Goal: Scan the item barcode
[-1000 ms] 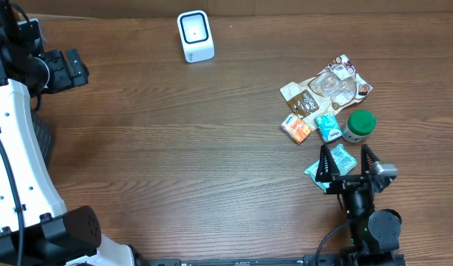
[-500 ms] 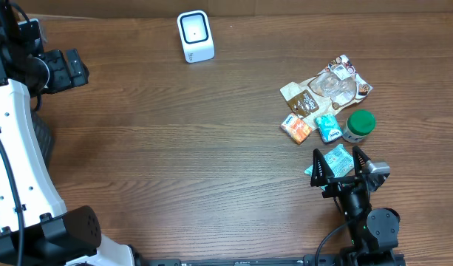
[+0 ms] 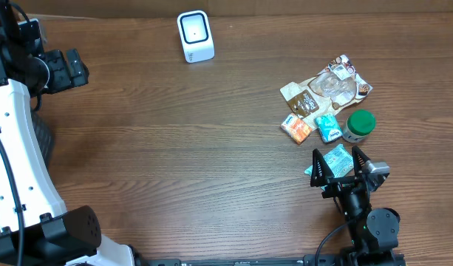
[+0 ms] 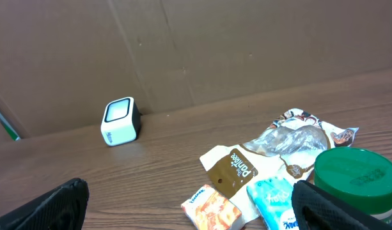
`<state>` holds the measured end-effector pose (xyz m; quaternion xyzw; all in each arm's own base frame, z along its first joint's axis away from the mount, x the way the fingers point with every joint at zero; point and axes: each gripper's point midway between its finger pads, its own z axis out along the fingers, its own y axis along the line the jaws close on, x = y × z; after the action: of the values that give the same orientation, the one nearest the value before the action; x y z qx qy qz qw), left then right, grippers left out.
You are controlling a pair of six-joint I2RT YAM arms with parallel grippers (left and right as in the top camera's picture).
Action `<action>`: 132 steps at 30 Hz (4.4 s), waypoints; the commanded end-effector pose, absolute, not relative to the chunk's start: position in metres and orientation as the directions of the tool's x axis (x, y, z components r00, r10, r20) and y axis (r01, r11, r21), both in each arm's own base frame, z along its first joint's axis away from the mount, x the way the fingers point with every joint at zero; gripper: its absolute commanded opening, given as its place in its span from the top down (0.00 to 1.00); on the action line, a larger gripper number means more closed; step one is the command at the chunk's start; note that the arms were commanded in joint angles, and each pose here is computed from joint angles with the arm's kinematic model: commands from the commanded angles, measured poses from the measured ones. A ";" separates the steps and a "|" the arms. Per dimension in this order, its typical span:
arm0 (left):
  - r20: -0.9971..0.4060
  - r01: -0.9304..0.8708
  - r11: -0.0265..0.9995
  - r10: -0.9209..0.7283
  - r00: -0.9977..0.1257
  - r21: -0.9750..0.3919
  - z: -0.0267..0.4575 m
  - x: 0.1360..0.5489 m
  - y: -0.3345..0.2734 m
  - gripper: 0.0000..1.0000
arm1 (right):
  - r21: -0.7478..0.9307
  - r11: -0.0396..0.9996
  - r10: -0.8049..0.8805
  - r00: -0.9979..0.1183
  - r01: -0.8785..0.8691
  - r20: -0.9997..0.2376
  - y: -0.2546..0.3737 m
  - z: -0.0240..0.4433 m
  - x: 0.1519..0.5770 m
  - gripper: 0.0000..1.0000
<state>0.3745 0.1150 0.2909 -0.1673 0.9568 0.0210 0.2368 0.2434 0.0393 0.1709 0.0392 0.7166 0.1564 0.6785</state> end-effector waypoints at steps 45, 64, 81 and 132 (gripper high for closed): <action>-1.000 -0.005 1.000 0.024 0.010 0.024 0.219 0.259 0.007 0.00 | 0.279 0.948 0.271 -0.069 -0.156 -0.960 0.039 0.170 0.243 0.00; -0.997 -0.041 0.999 0.021 -0.079 0.025 0.156 0.246 0.012 0.00 | 0.279 0.948 0.271 -0.069 -0.156 -0.960 0.039 0.170 0.243 0.00; -0.997 -0.041 0.999 0.021 -0.079 0.025 0.156 0.246 0.012 0.01 | 0.279 0.948 0.271 -0.069 -0.156 -0.960 0.039 0.170 0.243 0.00; -0.997 -0.041 0.999 0.021 -0.078 0.025 0.156 0.246 0.012 0.01 | 0.279 0.948 0.271 -0.069 -0.156 -0.960 0.039 0.170 0.243 0.00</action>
<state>0.2461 0.0127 0.1553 -0.0125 0.7366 0.0174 0.6760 0.2433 0.0393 0.1710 0.0389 0.7164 0.1564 0.6788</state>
